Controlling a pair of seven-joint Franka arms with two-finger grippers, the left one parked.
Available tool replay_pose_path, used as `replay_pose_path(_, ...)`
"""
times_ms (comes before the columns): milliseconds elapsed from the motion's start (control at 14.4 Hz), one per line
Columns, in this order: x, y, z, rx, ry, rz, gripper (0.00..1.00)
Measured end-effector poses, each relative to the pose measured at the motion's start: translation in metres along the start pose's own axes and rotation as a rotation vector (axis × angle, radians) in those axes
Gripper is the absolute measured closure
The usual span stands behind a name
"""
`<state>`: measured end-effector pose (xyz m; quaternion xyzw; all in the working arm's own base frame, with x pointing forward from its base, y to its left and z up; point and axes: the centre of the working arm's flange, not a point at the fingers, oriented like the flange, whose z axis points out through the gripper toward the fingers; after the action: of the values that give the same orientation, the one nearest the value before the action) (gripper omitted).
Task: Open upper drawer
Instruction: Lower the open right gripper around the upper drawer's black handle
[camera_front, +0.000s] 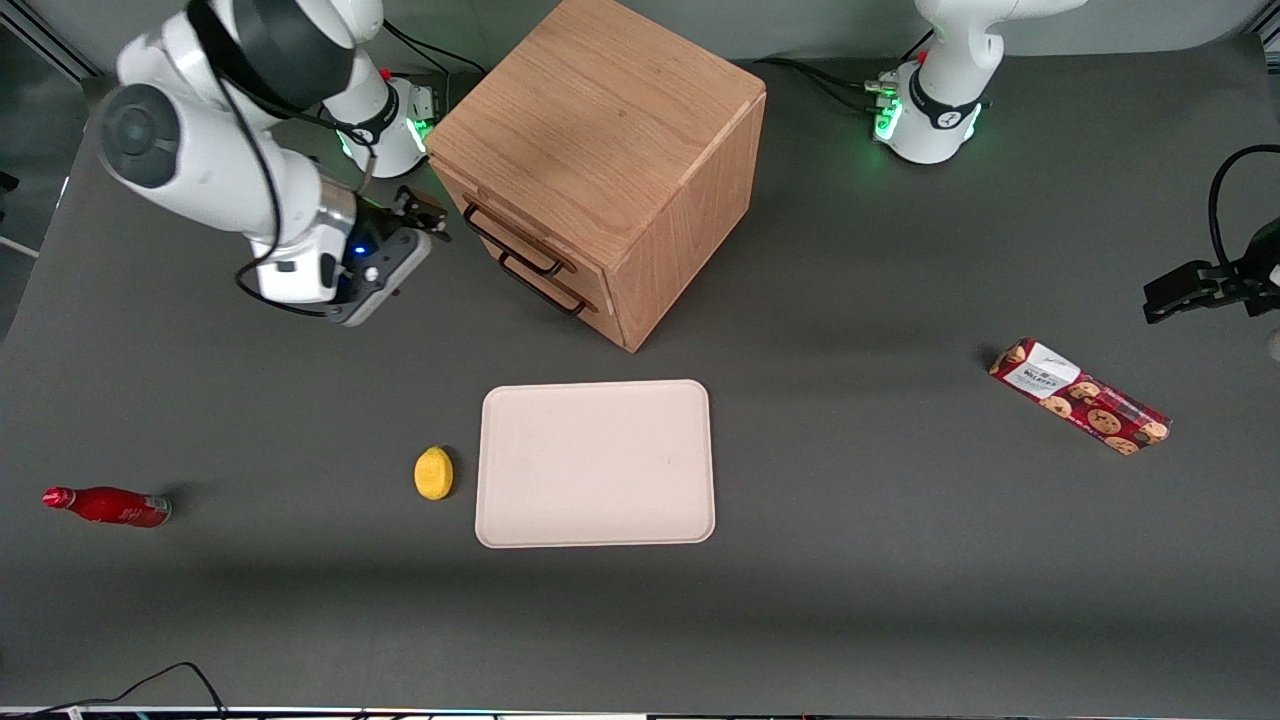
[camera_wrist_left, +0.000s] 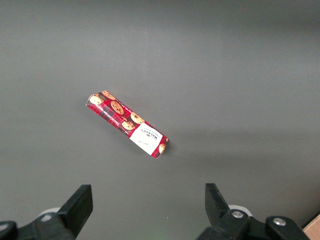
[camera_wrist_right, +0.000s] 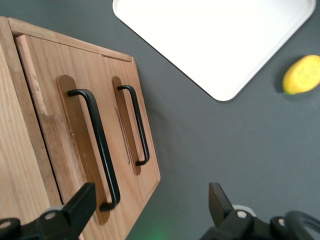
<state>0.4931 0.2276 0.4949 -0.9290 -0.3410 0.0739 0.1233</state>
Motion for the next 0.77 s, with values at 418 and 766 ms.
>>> replay_pose_path(418, 0.008, -0.019, 0.047, 0.033, -0.004, -0.023, 0.00)
replay_pose_path(766, 0.010, -0.024, 0.073, 0.038, -0.014, -0.034, 0.00)
